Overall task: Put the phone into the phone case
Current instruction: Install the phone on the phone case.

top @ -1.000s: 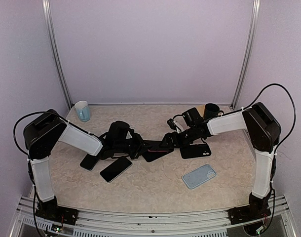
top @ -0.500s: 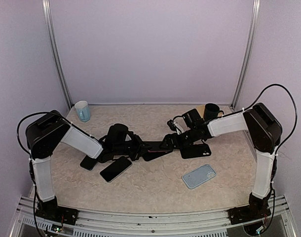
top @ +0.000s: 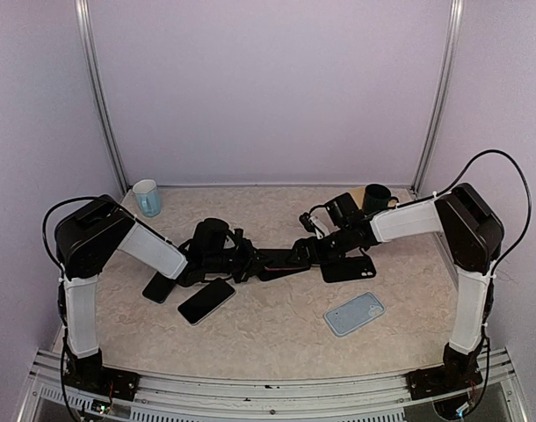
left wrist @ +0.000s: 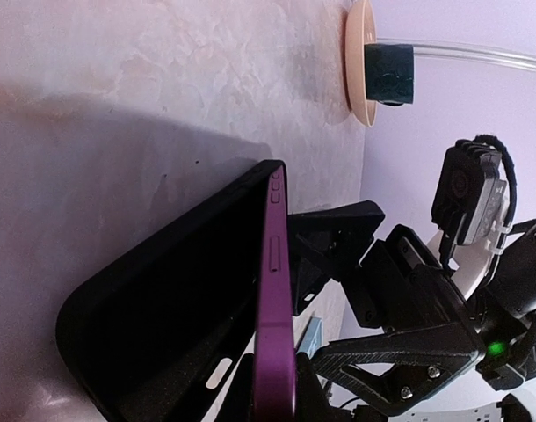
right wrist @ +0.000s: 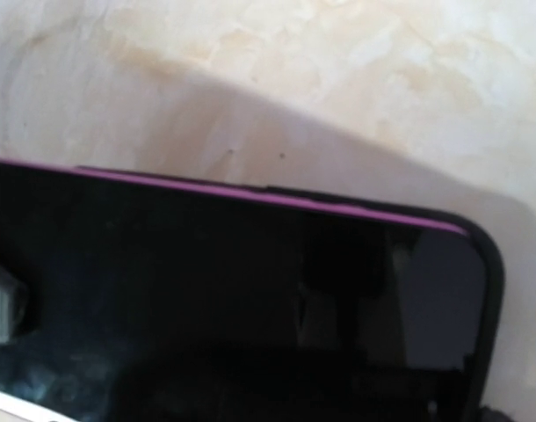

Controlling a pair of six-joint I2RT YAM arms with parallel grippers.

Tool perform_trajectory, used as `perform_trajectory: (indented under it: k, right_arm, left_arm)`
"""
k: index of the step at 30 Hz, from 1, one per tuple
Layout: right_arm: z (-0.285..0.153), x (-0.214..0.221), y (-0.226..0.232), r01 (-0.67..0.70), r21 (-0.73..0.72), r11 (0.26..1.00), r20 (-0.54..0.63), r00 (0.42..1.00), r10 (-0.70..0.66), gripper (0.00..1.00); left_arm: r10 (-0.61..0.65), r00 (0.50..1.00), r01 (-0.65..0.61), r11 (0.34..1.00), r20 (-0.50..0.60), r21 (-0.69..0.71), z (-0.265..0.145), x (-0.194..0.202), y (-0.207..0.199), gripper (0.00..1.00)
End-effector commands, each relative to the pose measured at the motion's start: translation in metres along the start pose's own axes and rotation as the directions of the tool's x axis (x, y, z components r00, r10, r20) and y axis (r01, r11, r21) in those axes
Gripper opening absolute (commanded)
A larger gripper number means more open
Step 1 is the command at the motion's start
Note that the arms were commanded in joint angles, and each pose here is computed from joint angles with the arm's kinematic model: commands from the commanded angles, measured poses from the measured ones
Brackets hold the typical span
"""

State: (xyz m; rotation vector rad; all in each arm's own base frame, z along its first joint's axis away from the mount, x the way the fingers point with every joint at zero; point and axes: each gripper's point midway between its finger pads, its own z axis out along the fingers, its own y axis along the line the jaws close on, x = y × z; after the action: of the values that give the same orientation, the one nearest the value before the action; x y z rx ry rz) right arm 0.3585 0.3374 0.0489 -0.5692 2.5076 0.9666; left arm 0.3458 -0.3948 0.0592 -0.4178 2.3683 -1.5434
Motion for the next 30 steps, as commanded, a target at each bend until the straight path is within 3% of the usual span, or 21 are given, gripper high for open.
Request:
perform_trajectory:
  k: [1,19,30]
  right_arm:
    - [0.015,0.028,0.039,0.03,-0.129,0.991,-0.121,0.992,-0.046,1.0]
    - [0.035,0.009,0.046,0.086,-0.191,0.978,-0.108,0.988,-0.108,1.0]
    - [0.024,0.009,0.049,0.096,-0.18,0.979,-0.1,0.988,-0.115,1.0]
  left_arm:
    - [0.078,0.991,-0.097,0.978,-0.111,-0.183,0.007,0.024,0.055,0.0]
    - [0.06,0.98,-0.101,0.973,-0.192,-0.208,0.014,0.032,0.081,0.0]
    - [0.071,0.982,-0.116,0.959,-0.177,-0.26,0.007,0.024,0.096,0.0]
